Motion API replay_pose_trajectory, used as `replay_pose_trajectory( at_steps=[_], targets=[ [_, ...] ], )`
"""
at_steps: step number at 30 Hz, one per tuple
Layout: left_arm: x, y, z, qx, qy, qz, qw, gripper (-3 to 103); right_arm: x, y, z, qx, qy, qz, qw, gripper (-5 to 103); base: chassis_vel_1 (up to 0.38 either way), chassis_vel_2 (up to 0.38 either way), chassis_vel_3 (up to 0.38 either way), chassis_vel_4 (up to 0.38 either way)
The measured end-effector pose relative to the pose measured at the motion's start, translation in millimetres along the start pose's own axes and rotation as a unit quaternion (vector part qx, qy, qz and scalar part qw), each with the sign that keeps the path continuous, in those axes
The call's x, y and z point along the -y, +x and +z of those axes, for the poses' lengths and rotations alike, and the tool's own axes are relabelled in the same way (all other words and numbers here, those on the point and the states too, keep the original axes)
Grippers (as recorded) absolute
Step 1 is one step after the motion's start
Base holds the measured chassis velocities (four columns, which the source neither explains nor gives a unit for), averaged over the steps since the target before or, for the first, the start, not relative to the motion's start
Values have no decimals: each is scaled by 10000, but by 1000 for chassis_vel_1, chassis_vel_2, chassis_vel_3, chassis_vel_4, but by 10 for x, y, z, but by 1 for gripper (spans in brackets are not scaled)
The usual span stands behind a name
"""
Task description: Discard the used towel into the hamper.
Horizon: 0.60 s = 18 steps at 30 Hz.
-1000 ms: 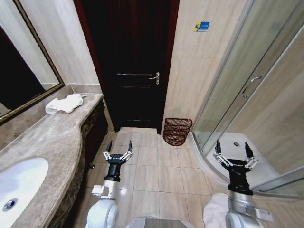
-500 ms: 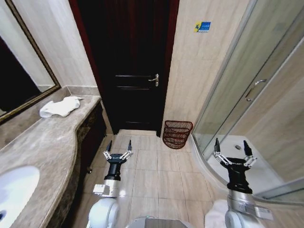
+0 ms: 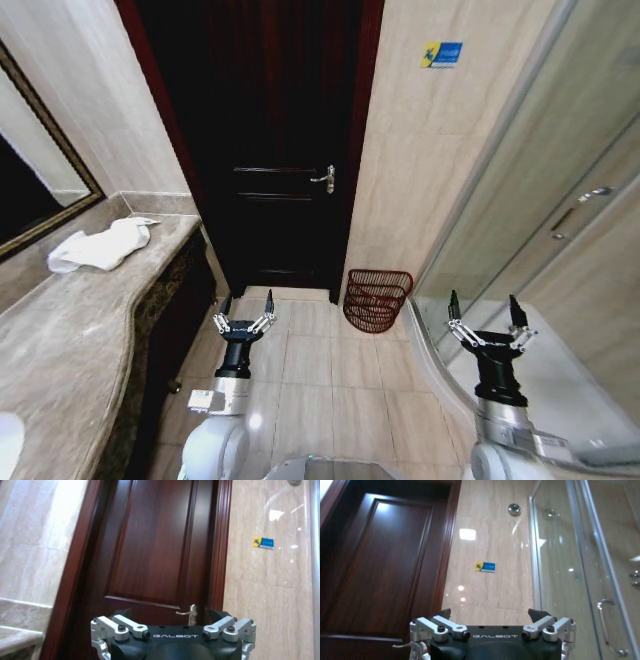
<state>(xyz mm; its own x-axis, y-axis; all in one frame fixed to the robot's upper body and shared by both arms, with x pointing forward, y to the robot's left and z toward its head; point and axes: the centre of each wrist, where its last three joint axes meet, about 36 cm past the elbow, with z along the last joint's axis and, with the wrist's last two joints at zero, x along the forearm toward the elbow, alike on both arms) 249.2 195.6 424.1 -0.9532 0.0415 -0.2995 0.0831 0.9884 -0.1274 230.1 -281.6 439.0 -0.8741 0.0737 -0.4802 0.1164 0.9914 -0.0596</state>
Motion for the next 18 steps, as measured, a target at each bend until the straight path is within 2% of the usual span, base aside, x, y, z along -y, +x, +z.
replay_pose_trajectory(
  at_steps=[2, 5, 11, 16, 18],
  targets=[
    [-7, 1, 18, 15, -43, -2, 10000, 100, 0, 4, -7, -6, 1, -3, 10000, 100, -207, 237, 215, -209],
    [-42, 10, 105, 64, -340, -192, 9992, 100, -13, 12, -28, -13, -13, -27, 10000, 100, -208, 223, 222, -214],
    [-82, 10, 121, 101, -443, -302, 9985, 100, -34, 1, 0, 145, -27, -5, 9999, 100, -189, 177, 192, -194],
    [-79, 7, 126, 89, -438, -361, 9983, 102, -32, 10, 19, 180, -22, 11, 9998, 100, -63, 89, 57, -69],
    [-65, 8, 127, 62, -408, -380, 9984, 100, -21, 26, 31, 179, -7, 23, 9998, 100, 0, 0, 0, 0]
  ],
)
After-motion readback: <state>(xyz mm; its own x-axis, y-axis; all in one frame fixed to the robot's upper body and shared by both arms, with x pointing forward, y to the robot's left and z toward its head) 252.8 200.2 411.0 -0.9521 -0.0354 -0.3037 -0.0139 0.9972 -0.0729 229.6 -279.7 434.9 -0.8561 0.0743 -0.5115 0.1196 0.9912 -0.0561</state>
